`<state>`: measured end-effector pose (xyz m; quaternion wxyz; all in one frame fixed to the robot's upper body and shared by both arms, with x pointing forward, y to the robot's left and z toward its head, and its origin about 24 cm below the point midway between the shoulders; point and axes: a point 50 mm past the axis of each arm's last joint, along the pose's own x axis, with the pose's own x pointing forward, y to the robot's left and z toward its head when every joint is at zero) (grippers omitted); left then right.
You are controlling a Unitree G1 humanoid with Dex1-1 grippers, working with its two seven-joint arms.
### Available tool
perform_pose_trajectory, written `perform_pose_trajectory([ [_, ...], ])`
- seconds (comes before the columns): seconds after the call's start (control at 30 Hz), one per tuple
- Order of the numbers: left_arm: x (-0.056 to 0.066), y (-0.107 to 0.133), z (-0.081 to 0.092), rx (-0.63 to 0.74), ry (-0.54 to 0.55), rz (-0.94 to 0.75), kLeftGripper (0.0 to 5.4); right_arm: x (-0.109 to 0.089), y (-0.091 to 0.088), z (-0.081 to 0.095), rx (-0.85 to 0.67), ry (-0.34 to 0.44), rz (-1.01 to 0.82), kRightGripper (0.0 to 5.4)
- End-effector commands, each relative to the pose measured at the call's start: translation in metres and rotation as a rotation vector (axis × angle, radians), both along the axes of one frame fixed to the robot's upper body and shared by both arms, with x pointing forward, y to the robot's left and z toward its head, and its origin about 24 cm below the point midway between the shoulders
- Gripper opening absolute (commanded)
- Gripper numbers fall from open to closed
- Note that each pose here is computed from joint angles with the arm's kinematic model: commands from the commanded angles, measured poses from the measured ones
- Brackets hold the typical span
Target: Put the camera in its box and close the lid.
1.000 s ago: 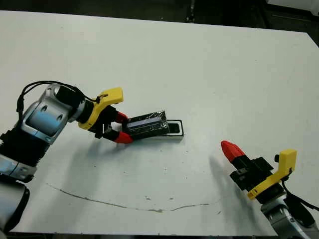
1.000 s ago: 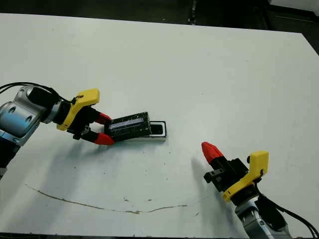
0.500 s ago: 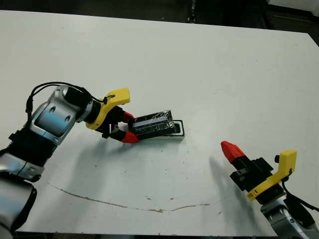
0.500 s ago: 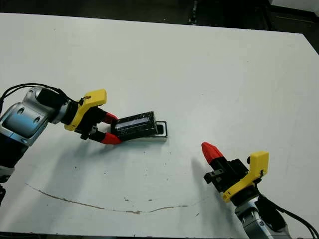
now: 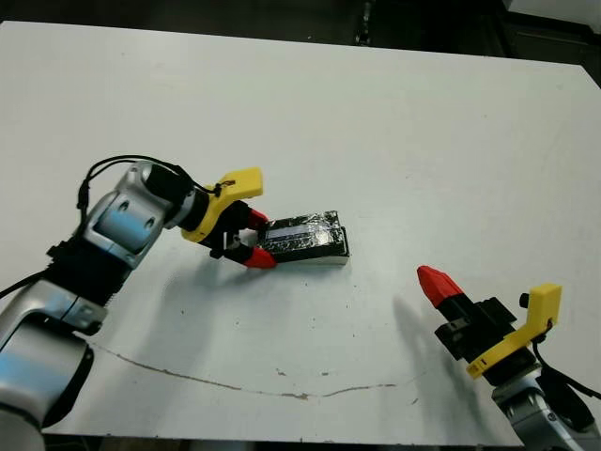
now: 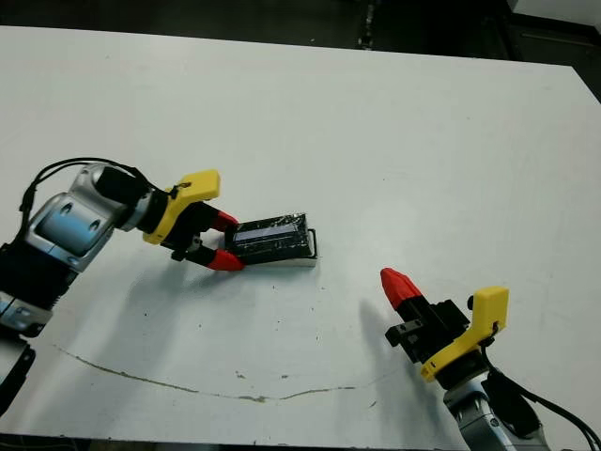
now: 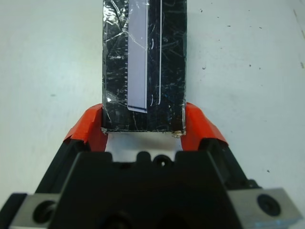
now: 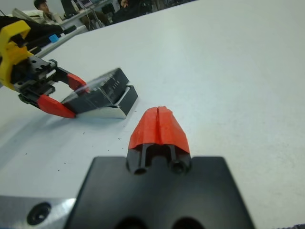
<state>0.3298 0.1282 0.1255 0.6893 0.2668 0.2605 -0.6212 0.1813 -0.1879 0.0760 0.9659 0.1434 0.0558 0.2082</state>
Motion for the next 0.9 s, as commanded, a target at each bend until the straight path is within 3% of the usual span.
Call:
perform_pose_trajectory([
  [0.03, -0.005, -0.019, -0.024, 0.001, 0.087, -0.047, 3.18, -0.002, -0.003, -0.002, 0.001, 0.007, -0.017, 0.00],
  [0.77, -0.003, -0.047, -0.026, 0.000, 0.085, -0.119, 3.18, -0.002, -0.002, -0.003, 0.007, 0.009, -0.017, 0.00],
  [0.9, -0.004, -0.048, -0.025, -0.011, 0.032, -0.154, 3.74, -0.001, -0.002, -0.003, 0.008, 0.010, -0.020, 0.00],
])
